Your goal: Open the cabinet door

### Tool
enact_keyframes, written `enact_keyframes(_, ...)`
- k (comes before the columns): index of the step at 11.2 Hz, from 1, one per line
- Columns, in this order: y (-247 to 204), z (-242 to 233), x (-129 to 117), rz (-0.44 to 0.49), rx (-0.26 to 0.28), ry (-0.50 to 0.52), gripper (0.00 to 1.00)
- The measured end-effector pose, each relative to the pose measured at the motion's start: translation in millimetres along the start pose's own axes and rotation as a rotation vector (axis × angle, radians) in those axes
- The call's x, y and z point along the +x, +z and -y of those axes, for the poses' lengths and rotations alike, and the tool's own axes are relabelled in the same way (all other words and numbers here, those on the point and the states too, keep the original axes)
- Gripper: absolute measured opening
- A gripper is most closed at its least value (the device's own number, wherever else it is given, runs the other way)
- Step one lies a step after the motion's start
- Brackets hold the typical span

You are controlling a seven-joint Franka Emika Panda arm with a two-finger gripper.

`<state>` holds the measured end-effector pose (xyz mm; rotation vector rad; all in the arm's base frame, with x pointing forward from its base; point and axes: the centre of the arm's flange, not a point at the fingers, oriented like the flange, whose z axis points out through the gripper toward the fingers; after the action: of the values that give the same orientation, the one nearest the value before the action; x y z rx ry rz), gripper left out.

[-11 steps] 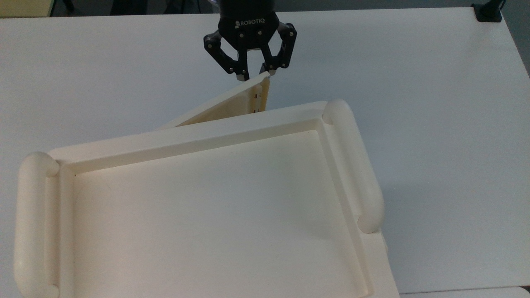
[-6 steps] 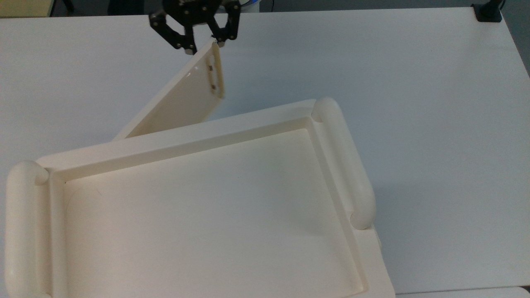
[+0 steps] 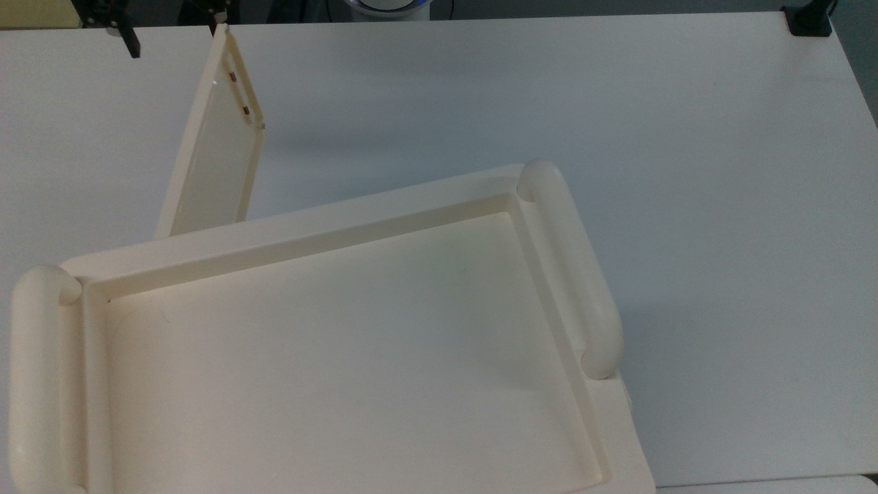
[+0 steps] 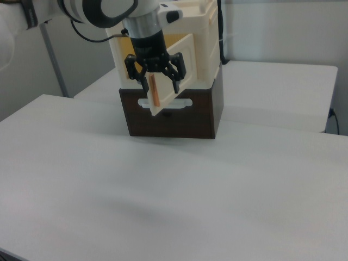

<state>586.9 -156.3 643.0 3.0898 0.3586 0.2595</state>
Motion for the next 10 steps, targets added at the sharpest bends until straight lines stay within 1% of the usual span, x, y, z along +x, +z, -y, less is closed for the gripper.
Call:
enact_keyframes(1, -1.6, -13.4, -10.2, 0.017, -0.006, 0.027, 1.00)
enact_keyframes(4, -25.6, -54.3, -50.1, 0.018, -0.016, 0.123, 1.00)
enact_keyframes(5, -35.4, -64.4, -65.0, 0.019, -0.013, 0.174, 1.00)
enact_keyframes(6, -40.3, -69.2, -72.9, 0.034, -0.034, 0.229, 1.00)
enact_keyframes(7, -40.2, -67.2, -72.2, 0.050, -0.060, 0.275, 1.00)
enact_keyframes(8, -36.9, -56.5, -63.9, 0.059, -0.069, 0.305, 1.00)
enact_keyframes(9, -33.5, -44.2, -55.2, 0.067, -0.070, 0.324, 1.00)
enact_keyframes(10, -30.1, -34.4, -53.2, 0.097, -0.055, 0.335, 1.00)
